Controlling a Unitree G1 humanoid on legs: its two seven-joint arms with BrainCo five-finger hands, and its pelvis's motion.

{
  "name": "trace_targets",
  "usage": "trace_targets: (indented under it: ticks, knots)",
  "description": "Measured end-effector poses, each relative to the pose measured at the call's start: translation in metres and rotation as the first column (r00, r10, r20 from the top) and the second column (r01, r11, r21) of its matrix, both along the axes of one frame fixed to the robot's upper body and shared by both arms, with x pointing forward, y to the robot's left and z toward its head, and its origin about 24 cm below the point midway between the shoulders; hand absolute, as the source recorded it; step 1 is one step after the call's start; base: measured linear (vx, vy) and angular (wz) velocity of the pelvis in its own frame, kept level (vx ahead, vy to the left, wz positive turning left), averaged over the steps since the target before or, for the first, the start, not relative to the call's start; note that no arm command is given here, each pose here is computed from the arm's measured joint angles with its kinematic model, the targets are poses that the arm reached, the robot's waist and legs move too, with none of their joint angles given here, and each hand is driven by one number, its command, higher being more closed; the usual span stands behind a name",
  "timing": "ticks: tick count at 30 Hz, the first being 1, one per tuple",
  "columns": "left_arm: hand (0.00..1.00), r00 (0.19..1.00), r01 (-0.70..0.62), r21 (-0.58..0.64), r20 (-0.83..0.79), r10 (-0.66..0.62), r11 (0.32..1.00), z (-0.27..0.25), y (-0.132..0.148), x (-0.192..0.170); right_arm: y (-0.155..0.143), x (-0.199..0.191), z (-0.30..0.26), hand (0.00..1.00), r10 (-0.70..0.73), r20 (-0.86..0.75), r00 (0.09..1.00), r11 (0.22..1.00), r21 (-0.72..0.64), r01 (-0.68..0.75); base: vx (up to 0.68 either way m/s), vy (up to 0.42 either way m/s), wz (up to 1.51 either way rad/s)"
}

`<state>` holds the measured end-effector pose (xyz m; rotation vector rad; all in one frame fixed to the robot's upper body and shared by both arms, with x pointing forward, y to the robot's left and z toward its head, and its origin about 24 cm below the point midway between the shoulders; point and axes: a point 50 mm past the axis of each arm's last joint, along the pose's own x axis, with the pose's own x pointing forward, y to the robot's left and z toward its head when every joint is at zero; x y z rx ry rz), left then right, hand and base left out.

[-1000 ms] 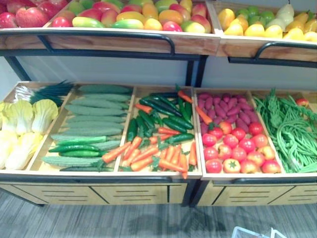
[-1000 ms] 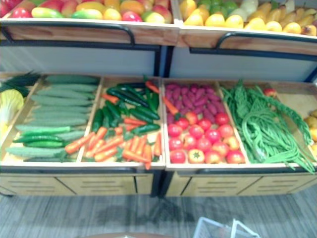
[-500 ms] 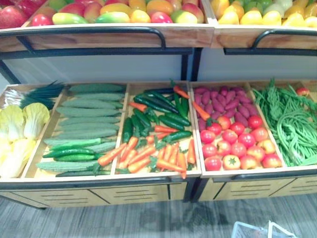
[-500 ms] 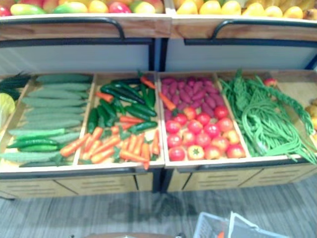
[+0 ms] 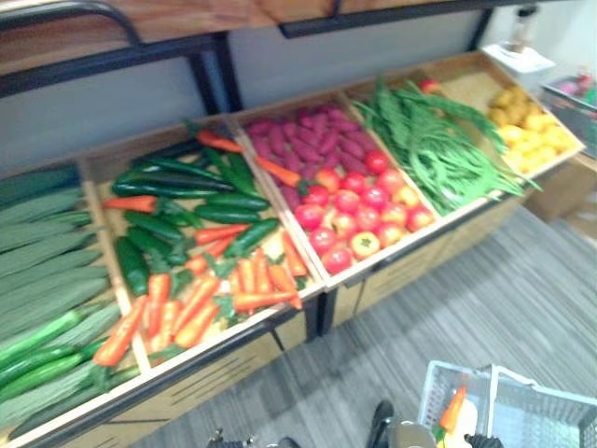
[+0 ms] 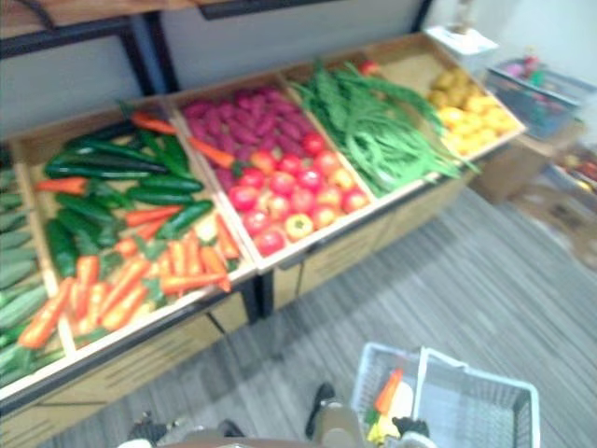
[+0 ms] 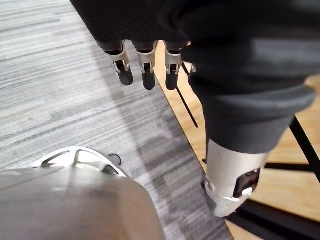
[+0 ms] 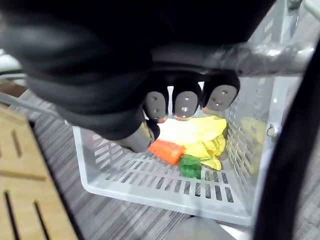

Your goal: Pick vegetable in the basket

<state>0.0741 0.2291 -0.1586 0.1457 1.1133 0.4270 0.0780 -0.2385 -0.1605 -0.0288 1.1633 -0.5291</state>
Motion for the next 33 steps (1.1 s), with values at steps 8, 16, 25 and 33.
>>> trace_targets:
  ticks: [8, 16, 25, 33]
  knots:
    - [0.00, 0.999, 0.005, -0.040, 0.040, -0.003, 0.999, 0.001, -0.009, 0.015, 0.005, -0.023, -0.007, 1.00, -0.013, -0.103, 0.995, 0.999, 0.033, 0.016, -0.08, -0.186, -0.99]
    - [0.00, 0.994, -0.078, -0.079, 0.068, 0.083, 0.994, 0.001, -0.015, 0.020, 0.017, -0.024, -0.009, 1.00, 0.088, -0.115, 0.989, 0.995, 0.057, -0.082, -0.08, -0.219, -0.56]
    - [0.00, 0.992, -0.051, -0.161, 0.102, 0.068, 0.986, -0.001, -0.025, 0.019, -0.007, 0.003, 0.002, 1.00, 0.126, -0.028, 0.992, 0.992, -0.023, -0.126, -0.05, 0.063, -1.23]
    - [0.00, 0.986, 0.162, -0.107, -0.021, -0.165, 0.981, -0.005, -0.015, 0.004, -0.006, -0.005, 0.000, 1.00, 0.142, -0.048, 0.989, 0.990, -0.009, -0.143, 0.01, 0.217, -0.84]
